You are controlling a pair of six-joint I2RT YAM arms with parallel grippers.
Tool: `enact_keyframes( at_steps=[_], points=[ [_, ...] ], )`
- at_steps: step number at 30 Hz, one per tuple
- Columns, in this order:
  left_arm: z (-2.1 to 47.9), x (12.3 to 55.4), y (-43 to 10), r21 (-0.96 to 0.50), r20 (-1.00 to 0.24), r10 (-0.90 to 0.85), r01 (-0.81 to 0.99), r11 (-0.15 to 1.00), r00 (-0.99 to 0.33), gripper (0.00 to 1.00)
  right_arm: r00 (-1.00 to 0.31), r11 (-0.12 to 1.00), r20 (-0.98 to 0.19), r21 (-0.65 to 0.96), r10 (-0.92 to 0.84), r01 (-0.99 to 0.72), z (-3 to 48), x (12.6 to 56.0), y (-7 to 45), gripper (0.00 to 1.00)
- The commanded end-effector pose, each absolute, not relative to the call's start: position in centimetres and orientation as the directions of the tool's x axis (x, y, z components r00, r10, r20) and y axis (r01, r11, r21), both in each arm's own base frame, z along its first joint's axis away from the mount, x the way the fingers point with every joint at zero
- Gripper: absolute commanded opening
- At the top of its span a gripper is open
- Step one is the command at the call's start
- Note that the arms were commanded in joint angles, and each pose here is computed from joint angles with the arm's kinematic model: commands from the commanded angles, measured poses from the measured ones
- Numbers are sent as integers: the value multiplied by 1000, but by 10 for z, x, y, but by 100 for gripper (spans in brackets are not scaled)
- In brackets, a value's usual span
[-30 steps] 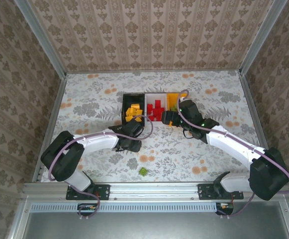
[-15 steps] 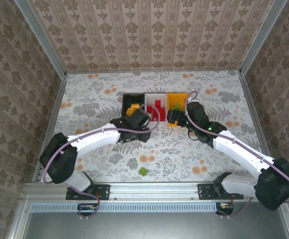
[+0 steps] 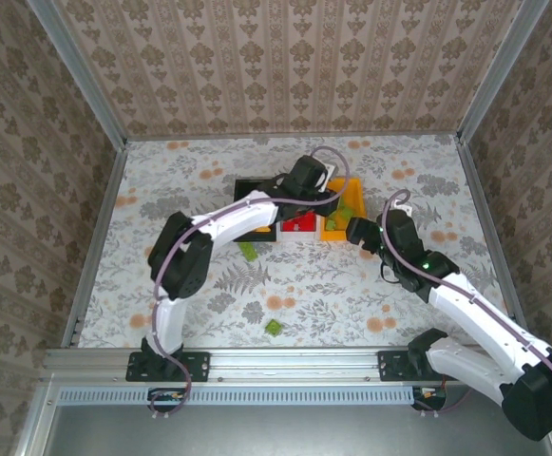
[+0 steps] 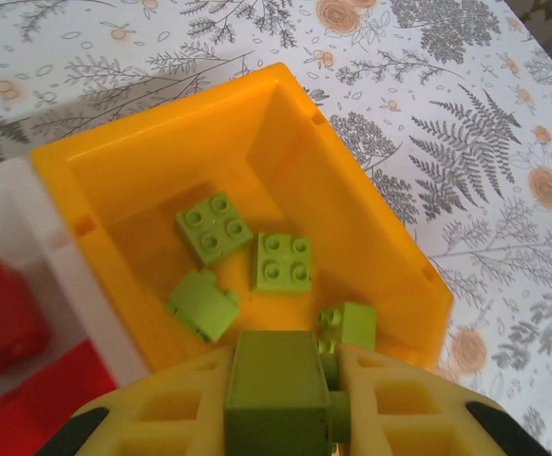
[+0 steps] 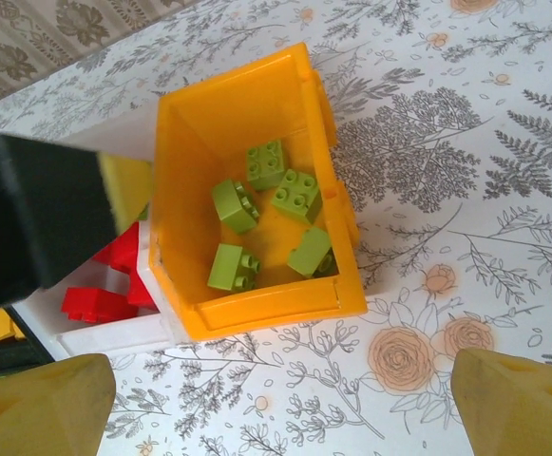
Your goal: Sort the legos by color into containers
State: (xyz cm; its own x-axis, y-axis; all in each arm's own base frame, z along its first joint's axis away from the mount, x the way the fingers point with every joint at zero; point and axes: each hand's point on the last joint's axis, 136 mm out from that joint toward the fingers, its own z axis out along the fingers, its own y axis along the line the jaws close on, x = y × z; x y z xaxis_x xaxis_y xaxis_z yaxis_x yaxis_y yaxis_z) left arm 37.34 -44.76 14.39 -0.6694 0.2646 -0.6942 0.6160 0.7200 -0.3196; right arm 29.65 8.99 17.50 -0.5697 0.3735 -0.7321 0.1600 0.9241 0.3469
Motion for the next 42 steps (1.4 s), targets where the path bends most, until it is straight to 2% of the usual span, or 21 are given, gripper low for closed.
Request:
enact_keyframes(
  at_steps=[1, 5, 8, 14, 17, 19, 26, 30, 36, 42],
  points=[
    [157, 382, -468, -351, -714, 254, 647, 677, -653, 28, -582, 928, -724, 317, 369, 194, 166, 288, 80, 92],
    [163, 387, -472, -367, -716, 229, 635, 680, -659, 55, -588, 931, -723, 320, 361, 178, 167, 288, 82, 93],
    [179, 386, -468, -376, -734, 199, 633, 677, -649, 69, -601, 932, -717, 328, 353, 157, 166, 288, 87, 93],
    [223, 372, -421, -415, -774, 75, 593, 690, -629, 83, -692, 935, -677, 355, 250, -9, 155, 286, 126, 92],
    [232, 355, -375, -427, -779, 8, 540, 725, -626, 90, -748, 934, -654, 328, 114, -144, 142, 277, 161, 92],
    [230, 342, -342, -420, -781, -26, 495, 761, -624, 100, -777, 918, -630, 309, 0, -250, 131, 266, 187, 92],
    [199, 290, -229, -333, -759, -76, 286, 899, -646, 100, -776, 817, -521, 232, -354, -528, 95, 217, 259, 92],
    [184, 264, -188, -312, -746, -99, 214, 925, -658, 100, -726, 743, -455, 185, -515, -643, 78, 190, 288, 92],
    [166, 241, -151, -313, -729, -155, 124, 942, -666, 100, -625, 646, -394, 97, -674, -758, 63, 164, 319, 90],
    [158, 233, -135, -326, -717, -189, 83, 942, -671, 100, -558, 578, -336, 49, -758, -815, 46, 150, 332, 87]
  ],
)
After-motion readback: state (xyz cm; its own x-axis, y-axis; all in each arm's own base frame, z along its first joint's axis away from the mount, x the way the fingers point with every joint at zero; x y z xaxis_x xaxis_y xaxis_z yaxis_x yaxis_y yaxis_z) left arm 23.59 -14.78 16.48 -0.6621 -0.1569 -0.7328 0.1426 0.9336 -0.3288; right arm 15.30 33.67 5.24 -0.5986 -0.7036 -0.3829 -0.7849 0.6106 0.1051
